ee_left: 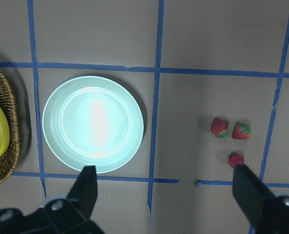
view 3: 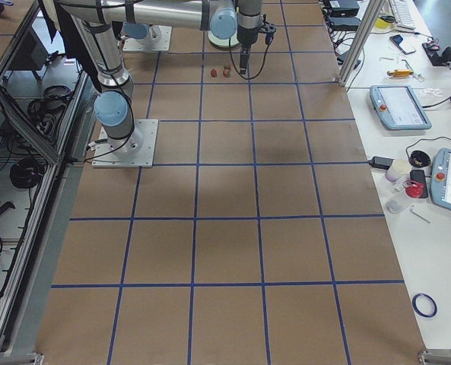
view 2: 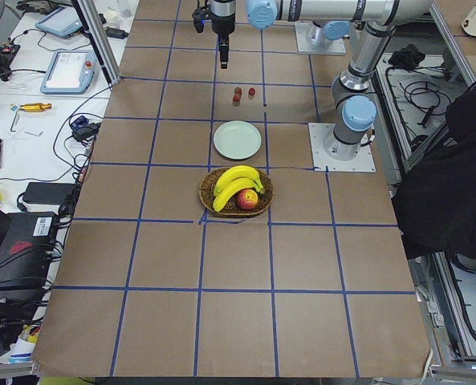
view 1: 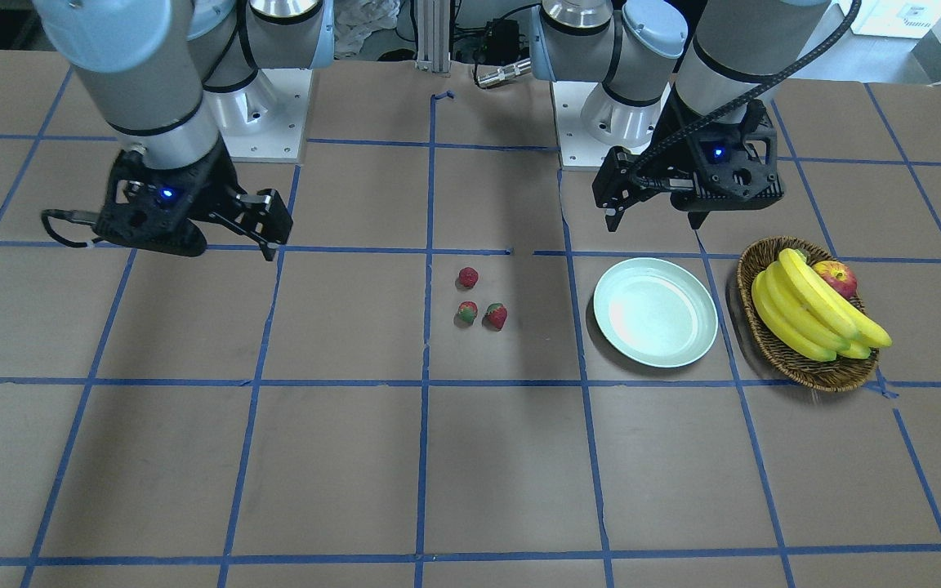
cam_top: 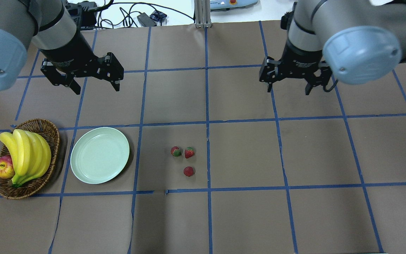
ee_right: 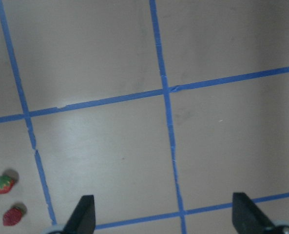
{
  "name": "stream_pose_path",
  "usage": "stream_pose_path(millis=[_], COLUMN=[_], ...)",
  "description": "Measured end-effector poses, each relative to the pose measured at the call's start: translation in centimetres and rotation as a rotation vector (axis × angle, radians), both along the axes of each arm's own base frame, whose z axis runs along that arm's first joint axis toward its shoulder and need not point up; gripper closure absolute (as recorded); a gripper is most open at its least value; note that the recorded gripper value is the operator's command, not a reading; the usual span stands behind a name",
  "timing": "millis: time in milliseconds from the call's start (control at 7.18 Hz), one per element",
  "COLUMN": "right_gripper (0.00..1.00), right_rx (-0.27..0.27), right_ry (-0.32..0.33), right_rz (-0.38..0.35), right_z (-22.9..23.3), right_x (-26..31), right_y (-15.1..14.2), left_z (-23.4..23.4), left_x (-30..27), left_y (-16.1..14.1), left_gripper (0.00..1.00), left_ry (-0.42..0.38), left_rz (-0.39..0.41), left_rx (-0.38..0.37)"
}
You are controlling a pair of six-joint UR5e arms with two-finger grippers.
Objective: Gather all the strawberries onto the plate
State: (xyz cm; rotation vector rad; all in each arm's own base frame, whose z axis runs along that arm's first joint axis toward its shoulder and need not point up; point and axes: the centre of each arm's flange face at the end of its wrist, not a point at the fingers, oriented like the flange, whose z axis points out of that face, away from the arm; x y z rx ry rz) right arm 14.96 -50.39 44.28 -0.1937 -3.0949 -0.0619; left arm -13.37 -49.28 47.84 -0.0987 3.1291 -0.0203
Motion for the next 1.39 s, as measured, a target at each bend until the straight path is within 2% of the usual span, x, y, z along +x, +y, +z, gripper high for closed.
stream_pose_path(millis=[139, 278, 696, 835, 1114, 1392], right_gripper=[0.10, 0.10, 0.02, 0.00, 0.00, 0.00], right_rx=[0.026, 0.041, 0.065, 0.051, 0.019, -0.037], right_ry=[0.012, 0.015, -0.012, -0.020, -0.024, -0.018], right_rz=[0.026, 0.027, -0.023, -0.028, -0.020, 0.030], right_z=[1.5, 2.6, 2.0, 1.9, 2.0, 2.4], right_x=[-1.7, -2.3, -2.0, -1.8, -1.2, -1.0], right_y=[0.7, 1.9, 3.8, 3.7, 3.4, 2.5], left_z=[-0.3, -0.9, -3.9, -4.8, -8.4, -13.4], left_x=[0.0, -0.1, -2.0, -2.9, -7.0, -10.5], left_y=[-0.1, -0.1, 0.4, 0.0, -0.8, -1.0], left_gripper=[0.00, 0.00, 0.00, 0.00, 0.02, 0.04], left_ry=[0.000, 0.002, -0.003, 0.000, 0.000, -0.010], left_rz=[0.002, 0.005, -0.033, -0.033, 0.019, 0.063], left_rx=[0.005, 0.018, 0.042, 0.042, 0.034, 0.013])
